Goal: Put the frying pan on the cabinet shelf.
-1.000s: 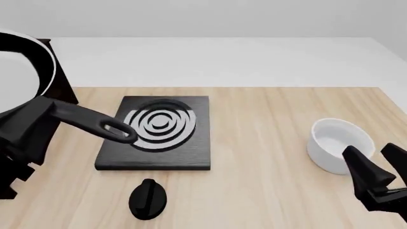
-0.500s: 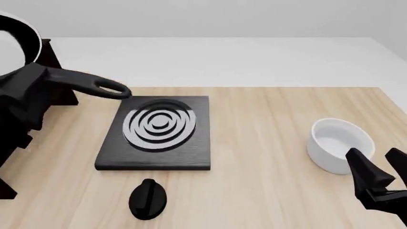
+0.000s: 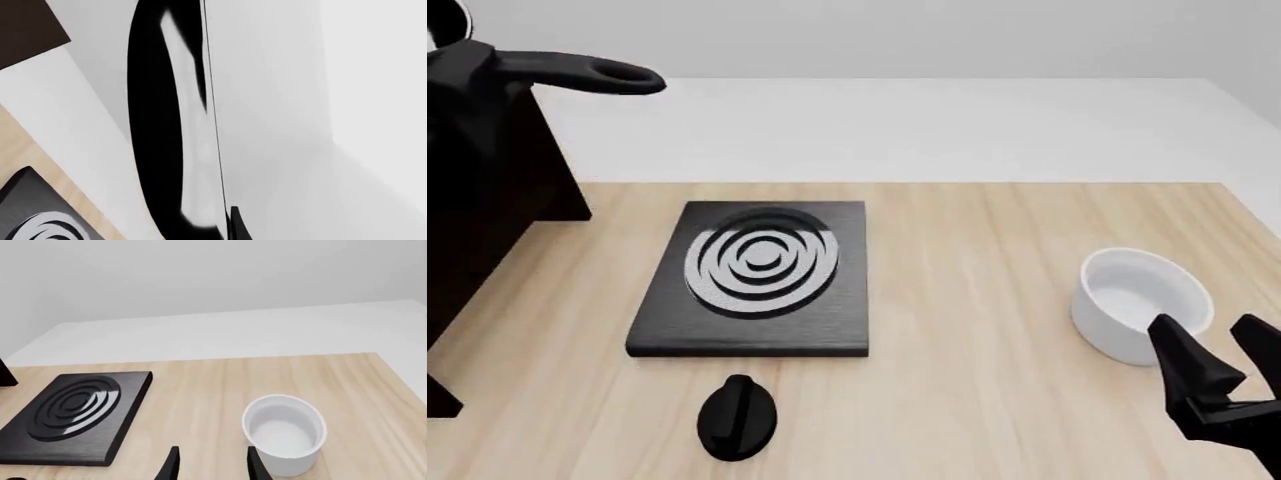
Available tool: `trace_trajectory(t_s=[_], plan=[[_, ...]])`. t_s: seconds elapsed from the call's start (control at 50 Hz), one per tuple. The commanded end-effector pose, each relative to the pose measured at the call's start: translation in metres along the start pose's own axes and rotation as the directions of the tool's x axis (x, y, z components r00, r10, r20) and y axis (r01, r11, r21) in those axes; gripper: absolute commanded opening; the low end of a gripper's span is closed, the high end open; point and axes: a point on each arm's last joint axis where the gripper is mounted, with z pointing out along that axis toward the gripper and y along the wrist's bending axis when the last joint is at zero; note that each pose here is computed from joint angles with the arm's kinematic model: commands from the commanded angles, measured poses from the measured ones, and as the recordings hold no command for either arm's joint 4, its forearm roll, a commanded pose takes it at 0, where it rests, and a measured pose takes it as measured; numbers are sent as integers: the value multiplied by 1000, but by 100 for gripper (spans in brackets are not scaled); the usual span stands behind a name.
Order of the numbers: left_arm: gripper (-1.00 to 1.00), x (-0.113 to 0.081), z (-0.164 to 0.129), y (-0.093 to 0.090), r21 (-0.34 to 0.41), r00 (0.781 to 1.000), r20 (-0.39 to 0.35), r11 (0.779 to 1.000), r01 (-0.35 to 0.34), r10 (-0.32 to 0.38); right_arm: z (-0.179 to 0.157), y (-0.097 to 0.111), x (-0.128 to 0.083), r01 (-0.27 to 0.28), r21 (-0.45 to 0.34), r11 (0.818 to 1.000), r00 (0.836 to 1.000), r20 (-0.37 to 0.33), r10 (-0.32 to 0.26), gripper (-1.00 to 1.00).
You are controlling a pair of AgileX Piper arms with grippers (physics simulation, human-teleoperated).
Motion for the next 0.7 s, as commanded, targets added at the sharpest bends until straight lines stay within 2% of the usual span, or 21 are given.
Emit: trace_trajectory(t_s=[0.02, 0.1, 0.12, 0.22, 0.58, 0.7], plan=[[-100, -20, 33, -3, -1, 996, 69, 998, -60, 60, -1, 0, -1, 4, 6, 1000, 1000, 3, -4, 100], [-100, -28, 43, 7, -18, 994, 102, 999, -35, 37, -1, 0, -1, 4, 6, 1000, 1000, 1, -4, 100], [-100, -31, 46, 16, -20, 993, 122, 1000, 8, -6, -1, 0, 0, 2, 7, 1000, 1000, 0, -2, 100], [-100, -39, 55, 37, -43, 985, 162, 997, 63, -56, 0, -1, 0, 6, 6, 1000, 1000, -2, -6, 100], [-100, -63, 84, 45, -70, 973, 223, 994, 79, -62, 0, -1, 1, 9, 14, 1000, 1000, -3, -9, 100], [-100, -66, 87, 58, -83, 969, 236, 992, 93, -71, 0, -1, 1, 10, 17, 1000, 1000, -4, -10, 100]])
